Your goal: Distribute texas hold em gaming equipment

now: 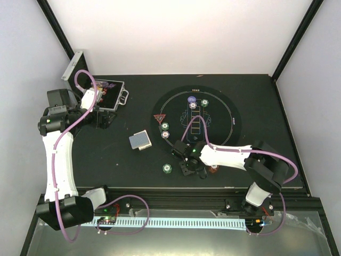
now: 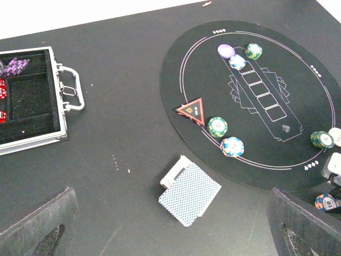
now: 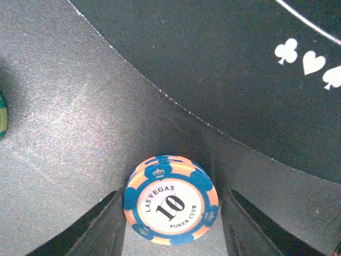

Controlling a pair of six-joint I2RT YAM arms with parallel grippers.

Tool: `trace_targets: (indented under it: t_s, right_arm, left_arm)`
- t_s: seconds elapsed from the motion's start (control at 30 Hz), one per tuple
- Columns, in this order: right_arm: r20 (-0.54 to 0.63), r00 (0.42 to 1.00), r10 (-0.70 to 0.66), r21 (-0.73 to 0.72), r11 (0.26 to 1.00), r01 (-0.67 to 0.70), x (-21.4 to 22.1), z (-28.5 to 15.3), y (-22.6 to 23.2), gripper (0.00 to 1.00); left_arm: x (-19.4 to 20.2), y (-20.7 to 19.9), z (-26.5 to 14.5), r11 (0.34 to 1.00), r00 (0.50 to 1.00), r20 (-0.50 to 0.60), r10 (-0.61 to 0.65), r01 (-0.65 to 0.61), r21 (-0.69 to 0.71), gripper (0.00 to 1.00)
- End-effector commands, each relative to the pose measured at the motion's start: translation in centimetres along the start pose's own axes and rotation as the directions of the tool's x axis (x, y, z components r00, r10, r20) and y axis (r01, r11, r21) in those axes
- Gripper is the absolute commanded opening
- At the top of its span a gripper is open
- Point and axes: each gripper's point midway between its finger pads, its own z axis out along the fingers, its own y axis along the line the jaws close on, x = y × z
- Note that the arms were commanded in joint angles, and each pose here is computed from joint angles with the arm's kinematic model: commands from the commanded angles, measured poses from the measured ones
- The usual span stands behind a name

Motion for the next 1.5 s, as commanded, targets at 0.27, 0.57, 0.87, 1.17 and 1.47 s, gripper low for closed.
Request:
trace_targets:
  t_s: [0.27, 0.57, 0.87, 1.17, 1.47]
  right_arm:
    - [0.046, 0.999, -0.009, -0.001, 1.0, 0.009, -1.0, -1.4, 0.4, 0.38]
    - [0.089, 0.996, 0.004, -0.007, 1.0, -0.004, -2.2, -3.5, 0.5, 0.26]
    - [0.192, 0.976, 0.1, 0.041, 0.993, -0.11, -6.6, -8.3, -4.8, 0.25]
    - [0.175, 0.947, 0.269, 0.112, 0.95, -0.29, -9.3, -5.9, -15.0, 0.24]
    - [0.131, 0.923, 0.362, 0.116, 0.919, -0.377, -10.8, -1.8, -18.6, 0.22]
  left_arm:
    - [-1.0, -0.5, -1.1, 1.0, 0.999, 0.037, 0.023, -0.023, -0.008, 0.99]
    - [-1.2, -0.6, -1.3, 1.0, 0.999, 0.041, 0.026, -0.026, -0.013, 0.99]
    - [-1.4, -0.7, -1.7, 0.999, 0.998, 0.048, 0.032, -0.031, -0.019, 0.99]
    - [-1.6, -0.7, -1.7, 1.0, 0.998, 0.049, 0.025, -0.024, -0.014, 0.99]
    - [-1.6, -0.6, -1.5, 1.0, 0.999, 0.042, 0.019, -0.019, -0.011, 0.99]
